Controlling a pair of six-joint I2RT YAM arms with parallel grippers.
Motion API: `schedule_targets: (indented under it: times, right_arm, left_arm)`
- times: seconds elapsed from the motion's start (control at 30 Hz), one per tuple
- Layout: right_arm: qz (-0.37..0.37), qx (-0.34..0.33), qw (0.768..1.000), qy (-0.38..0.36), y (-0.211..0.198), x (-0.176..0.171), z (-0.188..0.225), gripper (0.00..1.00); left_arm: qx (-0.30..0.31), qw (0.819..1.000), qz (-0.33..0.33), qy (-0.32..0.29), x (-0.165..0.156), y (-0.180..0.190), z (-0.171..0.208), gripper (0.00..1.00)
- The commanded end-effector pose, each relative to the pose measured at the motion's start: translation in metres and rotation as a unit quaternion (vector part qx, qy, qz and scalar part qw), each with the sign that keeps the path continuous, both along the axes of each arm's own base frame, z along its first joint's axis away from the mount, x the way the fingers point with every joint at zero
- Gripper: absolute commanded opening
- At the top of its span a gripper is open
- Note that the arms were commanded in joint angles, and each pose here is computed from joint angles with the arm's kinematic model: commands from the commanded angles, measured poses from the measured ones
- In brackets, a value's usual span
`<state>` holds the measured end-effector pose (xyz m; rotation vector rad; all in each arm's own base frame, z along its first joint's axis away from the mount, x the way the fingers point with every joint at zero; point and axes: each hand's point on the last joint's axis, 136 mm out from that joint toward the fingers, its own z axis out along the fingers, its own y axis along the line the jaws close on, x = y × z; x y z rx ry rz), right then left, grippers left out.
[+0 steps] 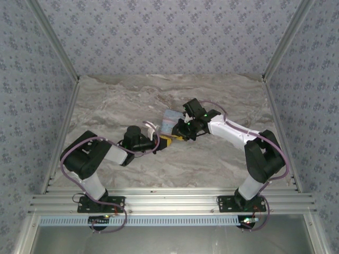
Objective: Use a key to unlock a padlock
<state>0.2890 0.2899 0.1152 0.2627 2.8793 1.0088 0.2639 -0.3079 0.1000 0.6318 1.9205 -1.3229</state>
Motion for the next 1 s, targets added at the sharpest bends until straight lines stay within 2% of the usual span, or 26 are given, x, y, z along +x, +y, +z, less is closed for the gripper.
schedule_targets:
  times: [0.0,0.27,0.5,0.97]
  right_arm:
    - [0.004,0.018,1.0,-0.001,0.009,0.004,0.007,0.0]
    - [0.003,0.024,1.0,-0.002,0.013,0.005,0.007,0.0]
    - [0.005,0.023,1.0,0.0,0.013,0.002,0.004,0.0]
    - [0.011,0.024,1.0,-0.005,0.014,0.001,-0.004,0.0]
  left_arm:
    - [-0.042,0.998,-0.005,-0.036,0.008,-0.011,0.028,0.0]
    - [-0.094,0.996,0.001,-0.007,0.013,-0.017,0.032,0.0]
    - [-0.112,0.994,0.002,0.001,0.014,-0.019,0.041,0.0]
    - [-0.154,0.987,-0.046,0.02,0.009,-0.036,0.076,0.0]
